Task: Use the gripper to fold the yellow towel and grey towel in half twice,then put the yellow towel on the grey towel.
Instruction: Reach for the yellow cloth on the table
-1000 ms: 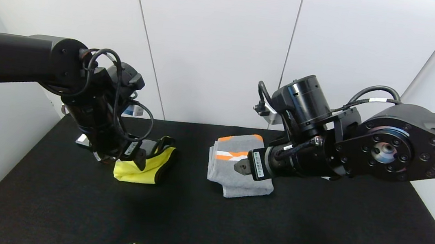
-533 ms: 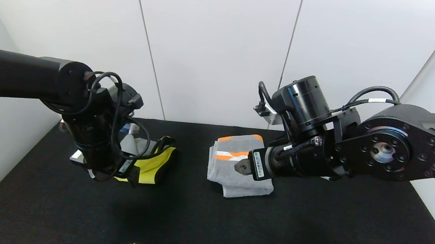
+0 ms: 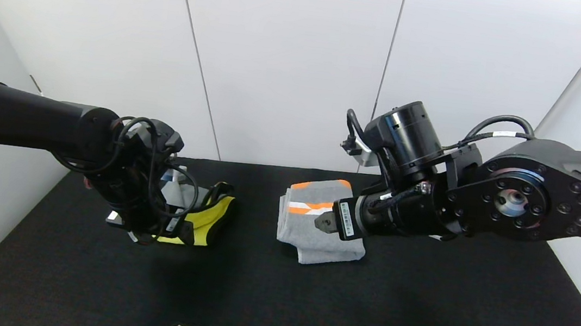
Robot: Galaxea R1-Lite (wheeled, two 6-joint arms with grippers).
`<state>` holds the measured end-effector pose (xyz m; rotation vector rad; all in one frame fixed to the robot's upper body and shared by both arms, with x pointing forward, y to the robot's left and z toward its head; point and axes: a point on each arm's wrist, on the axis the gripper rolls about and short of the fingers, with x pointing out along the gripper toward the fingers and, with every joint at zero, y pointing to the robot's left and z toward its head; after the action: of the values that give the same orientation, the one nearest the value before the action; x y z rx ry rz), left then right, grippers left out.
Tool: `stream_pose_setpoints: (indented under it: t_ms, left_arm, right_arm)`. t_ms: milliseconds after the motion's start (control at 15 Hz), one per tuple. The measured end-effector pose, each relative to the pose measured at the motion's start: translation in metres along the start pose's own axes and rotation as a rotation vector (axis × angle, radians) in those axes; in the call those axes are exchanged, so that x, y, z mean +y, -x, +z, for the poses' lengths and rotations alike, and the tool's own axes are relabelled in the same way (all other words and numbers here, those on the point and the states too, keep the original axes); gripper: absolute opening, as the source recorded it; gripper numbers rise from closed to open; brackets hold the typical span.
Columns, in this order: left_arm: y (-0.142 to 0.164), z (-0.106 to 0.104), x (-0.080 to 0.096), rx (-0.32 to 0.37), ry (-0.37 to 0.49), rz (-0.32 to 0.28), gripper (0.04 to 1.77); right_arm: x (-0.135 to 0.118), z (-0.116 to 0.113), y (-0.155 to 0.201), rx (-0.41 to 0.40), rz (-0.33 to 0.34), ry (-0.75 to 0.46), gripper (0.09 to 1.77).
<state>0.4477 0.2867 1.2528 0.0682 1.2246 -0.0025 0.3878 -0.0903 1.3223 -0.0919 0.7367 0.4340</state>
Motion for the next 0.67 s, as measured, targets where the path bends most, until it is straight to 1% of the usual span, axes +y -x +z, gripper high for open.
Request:
stream_pose_setpoints:
  t_ms: [200,333,667]
  left_arm:
    - [-0.003,0.0,0.002,0.005,0.005,0.001,1.71]
    - [-0.006,0.011,0.005,-0.087,0.029,0.0,1.71]
    - [-0.01,0.025,0.006,-0.192,0.071,-0.006,1.71]
  right_arm:
    - [0.0,0.0,0.0,0.0,0.0,-0.001,1.71]
    - [0.0,0.0,0.0,0.001,0.0,0.0,1.71]
    - [0.0,0.0,-0.001,0.002,0.001,0.001,1.71]
